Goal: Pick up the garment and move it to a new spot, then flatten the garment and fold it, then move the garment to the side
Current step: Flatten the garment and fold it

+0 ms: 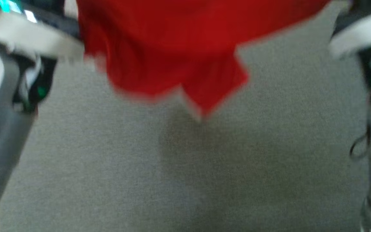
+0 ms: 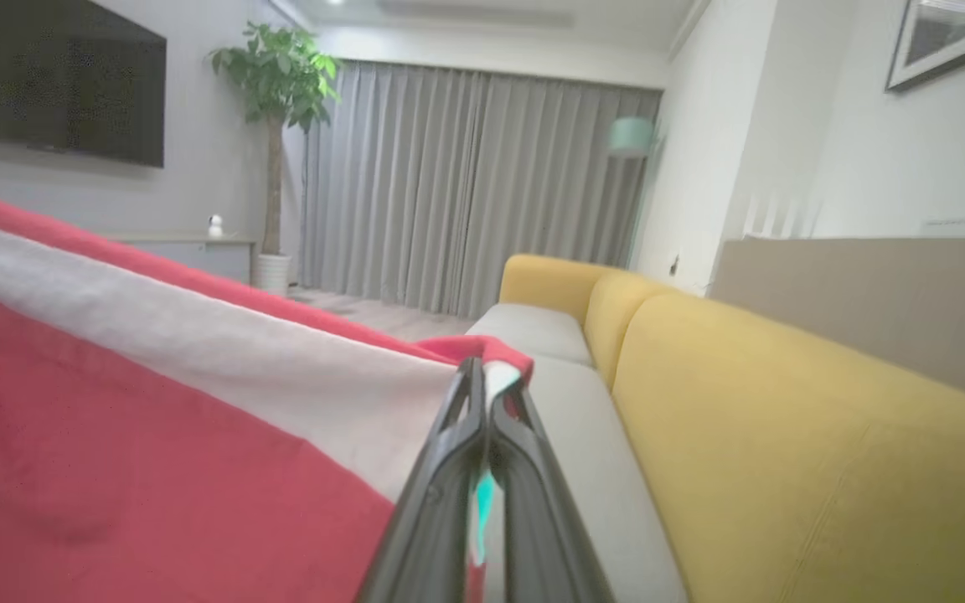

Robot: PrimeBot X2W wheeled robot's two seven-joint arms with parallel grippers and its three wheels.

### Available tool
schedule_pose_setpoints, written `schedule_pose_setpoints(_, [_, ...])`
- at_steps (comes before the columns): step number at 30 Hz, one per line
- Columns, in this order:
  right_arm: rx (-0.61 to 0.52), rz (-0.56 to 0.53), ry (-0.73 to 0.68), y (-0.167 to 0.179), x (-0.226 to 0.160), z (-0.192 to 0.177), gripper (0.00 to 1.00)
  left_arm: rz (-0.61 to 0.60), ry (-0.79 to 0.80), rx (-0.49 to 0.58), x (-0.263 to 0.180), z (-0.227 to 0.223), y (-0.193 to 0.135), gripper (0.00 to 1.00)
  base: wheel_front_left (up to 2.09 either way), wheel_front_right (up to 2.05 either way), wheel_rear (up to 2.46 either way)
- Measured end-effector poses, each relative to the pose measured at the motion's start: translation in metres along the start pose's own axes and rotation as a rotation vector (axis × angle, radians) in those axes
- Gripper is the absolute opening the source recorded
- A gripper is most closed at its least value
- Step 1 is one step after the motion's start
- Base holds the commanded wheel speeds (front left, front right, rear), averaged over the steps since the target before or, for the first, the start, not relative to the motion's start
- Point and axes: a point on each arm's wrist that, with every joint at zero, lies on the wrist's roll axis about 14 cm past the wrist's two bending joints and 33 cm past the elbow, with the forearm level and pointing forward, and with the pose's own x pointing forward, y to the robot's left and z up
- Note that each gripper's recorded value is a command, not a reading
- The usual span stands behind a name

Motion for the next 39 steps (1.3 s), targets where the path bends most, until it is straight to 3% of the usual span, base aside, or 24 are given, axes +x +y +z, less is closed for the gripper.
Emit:
schedule_pose_setpoints(4, [-0.042,-0.038,-0.094,-0.019,0.028,0.024,0.0,-0.019,-0.054,0.009,0.034,0.005,0.007,0.0,0.0,0.0,0.0])
schedule_pose_setpoints(7, [-0.029,-0.034,-0.084,-0.016,0.036,0.014,0.0,-0.016,-0.056,-0.004,0.046,-0.005,0.011,0.0,0.0,0.0,0.0])
schedule_pose_setpoints(10, [-0.004,-0.008,-0.017,-0.004,0.035,-0.02,0.0,-0.007,0.012,-0.053,0.046,-0.041,0.013,0.0,0.0,0.0,0.0])
schedule_pose_setpoints(13, [0.043,0.015,0.112,0.011,0.02,-0.076,0.0,-0.004,0.116,-0.137,0.033,-0.092,0.006,0.0,0.0,0.0,0.0])
schedule_pose_setpoints(19, [0.148,0.015,0.301,0.033,-0.036,-0.154,0.0,0.046,0.304,-0.302,-0.04,-0.184,-0.023,0.0,0.0,0.0,0.0])
schedule_pose_setpoints(25, [0.196,-0.001,0.333,0.043,-0.078,-0.158,0.0,0.085,0.325,-0.401,-0.092,-0.192,-0.056,0.0,0.0,0.0,0.0])
schedule_pose_setpoints(31, [0.206,-0.046,0.306,0.04,-0.119,-0.133,0.0,0.115,0.334,-0.494,-0.139,-0.177,-0.095,0.0,0.0,0.0,0.0])
schedule_pose_setpoints(39, [0.249,-0.107,0.33,0.045,-0.185,-0.107,0.0,0.119,0.321,-0.507,-0.177,-0.141,-0.123,0.0,0.0,0.0,0.0])
